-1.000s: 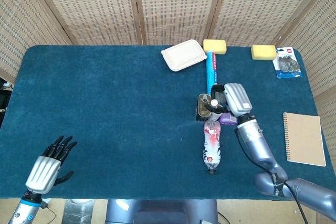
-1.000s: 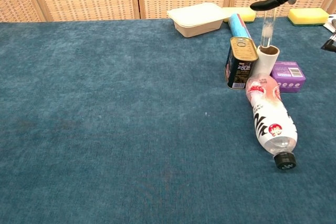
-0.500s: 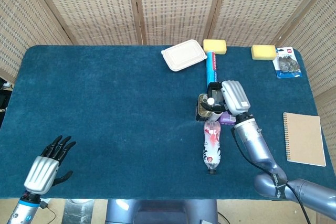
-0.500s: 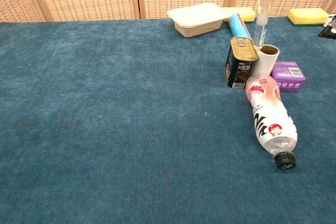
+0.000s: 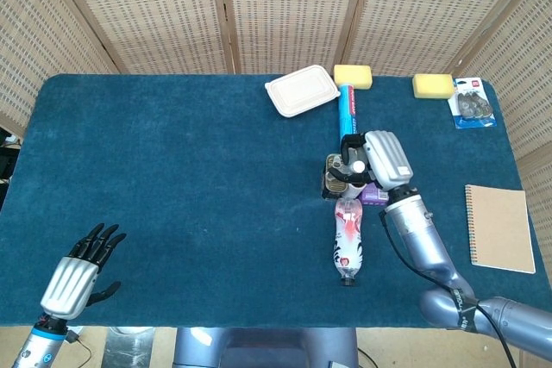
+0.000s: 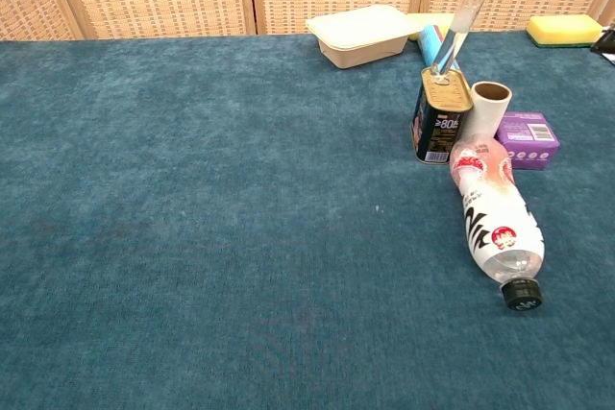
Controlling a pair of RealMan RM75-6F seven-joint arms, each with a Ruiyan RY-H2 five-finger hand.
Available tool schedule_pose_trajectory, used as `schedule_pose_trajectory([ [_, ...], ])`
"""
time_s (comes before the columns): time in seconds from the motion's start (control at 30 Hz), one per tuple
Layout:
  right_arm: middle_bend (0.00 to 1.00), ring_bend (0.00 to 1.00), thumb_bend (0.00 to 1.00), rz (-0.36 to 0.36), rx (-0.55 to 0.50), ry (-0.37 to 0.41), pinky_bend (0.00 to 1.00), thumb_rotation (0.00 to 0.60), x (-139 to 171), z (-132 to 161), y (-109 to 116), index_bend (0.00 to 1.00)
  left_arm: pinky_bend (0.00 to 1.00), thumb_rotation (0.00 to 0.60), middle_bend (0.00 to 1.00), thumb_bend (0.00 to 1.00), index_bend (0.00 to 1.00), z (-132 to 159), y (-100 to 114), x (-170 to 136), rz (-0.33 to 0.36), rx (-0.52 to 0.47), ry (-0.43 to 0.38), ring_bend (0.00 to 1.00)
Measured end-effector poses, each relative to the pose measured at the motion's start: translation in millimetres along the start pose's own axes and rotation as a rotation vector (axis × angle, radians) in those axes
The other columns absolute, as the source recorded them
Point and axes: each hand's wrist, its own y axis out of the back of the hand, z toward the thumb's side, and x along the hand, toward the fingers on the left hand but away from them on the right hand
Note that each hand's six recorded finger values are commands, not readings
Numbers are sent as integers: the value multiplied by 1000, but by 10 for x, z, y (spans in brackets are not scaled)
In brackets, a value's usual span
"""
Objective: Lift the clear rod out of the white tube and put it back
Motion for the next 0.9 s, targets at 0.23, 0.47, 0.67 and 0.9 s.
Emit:
schedule_pose_trajectory([
  [0.23,908,894,287,42,24,15,802,600,131,62,-77,817,210,600,98,163,104,2,-14,2,-2,-5,-7,29],
  [0.47,928,913,293,88,113,42,811,600,251,72,-116,817,210,600,97,163,104,-23,-3,-9,5,-13,-7,29],
  [0.67,933,920,302,-10,208,2,814,600,118,-57,159,818,210,600,98,163,104,-48,-21,-7,1,-22,-6,29],
  [0.9,934,921,303,21,266,29,813,600,244,58,260,817,211,600,97,164,104,-51,-21,-2,6,-28,-10,29],
])
